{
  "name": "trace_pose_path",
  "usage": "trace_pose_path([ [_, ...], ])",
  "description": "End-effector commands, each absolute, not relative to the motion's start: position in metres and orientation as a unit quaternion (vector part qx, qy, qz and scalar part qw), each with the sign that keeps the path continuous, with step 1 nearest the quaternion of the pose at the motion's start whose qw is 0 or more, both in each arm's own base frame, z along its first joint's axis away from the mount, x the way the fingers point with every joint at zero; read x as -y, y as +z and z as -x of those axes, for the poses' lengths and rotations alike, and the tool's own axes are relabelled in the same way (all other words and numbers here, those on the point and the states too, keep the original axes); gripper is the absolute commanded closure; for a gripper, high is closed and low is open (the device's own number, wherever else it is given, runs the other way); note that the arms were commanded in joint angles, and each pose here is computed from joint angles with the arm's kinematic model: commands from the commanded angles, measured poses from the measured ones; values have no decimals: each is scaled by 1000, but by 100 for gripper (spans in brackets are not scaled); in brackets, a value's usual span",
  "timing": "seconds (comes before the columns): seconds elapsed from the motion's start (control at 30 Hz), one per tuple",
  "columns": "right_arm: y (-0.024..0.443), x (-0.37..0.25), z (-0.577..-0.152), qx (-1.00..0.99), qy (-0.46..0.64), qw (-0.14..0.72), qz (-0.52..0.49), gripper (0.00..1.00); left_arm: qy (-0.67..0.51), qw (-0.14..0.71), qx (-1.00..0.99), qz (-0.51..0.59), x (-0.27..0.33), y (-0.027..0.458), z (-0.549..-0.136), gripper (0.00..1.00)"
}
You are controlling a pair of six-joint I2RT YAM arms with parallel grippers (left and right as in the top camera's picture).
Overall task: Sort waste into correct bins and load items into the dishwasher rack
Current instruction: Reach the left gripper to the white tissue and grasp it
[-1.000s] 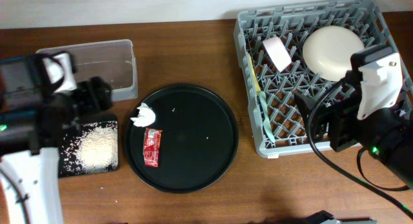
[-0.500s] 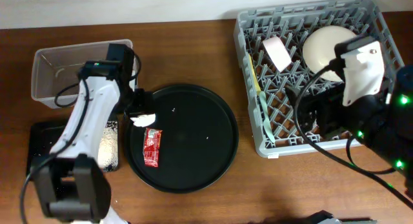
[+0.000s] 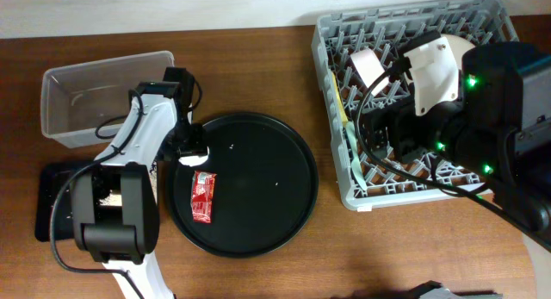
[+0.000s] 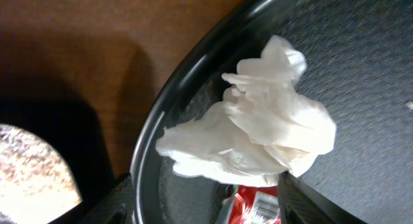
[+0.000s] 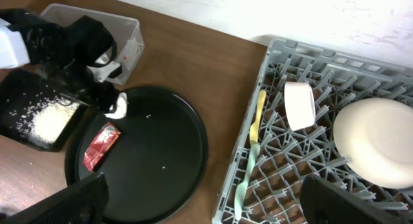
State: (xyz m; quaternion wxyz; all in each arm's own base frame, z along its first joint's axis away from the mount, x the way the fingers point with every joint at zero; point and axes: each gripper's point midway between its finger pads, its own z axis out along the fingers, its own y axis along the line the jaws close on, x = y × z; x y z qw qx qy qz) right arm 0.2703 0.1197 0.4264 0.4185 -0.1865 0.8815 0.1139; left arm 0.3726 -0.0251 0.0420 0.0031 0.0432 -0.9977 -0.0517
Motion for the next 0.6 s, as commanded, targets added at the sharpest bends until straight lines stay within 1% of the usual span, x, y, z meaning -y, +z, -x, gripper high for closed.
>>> trace_pose_path([
  [0.0,433,-123,-265,-875,125,425,195,2,-42,20,999,-23,38,29,-368,41],
  [0.03,432,-123,-264,-876,124,423,196,2,-41,21,999,-21,39,29,-367,44],
  [0.07,430,-122,-262,-878,124,418,196,2,-39,22,999,-19,41,29,-367,44],
  [0.17,426,-121,-260,-882,122,410,196,2,-38,33,999,-14,45,29,-361,43],
  [0.3,424,-120,-258,-885,122,405,196,2,-56,30,998,-9,42,26,-360,30],
  [0.37,423,-120,-257,-886,121,403,196,2,-51,22,998,-10,44,21,-362,29],
  [0.43,423,-119,-257,-886,120,403,196,2,-34,25,999,-9,50,17,-360,51],
  [0.47,423,-119,-257,-886,120,403,196,2,-25,28,999,-9,53,17,-359,71],
  [0.53,423,-119,-258,-886,120,403,196,2,-20,35,999,-8,56,18,-356,96],
  [0.57,423,-119,-258,-886,120,403,196,2,-19,36,999,-8,56,20,-355,99],
])
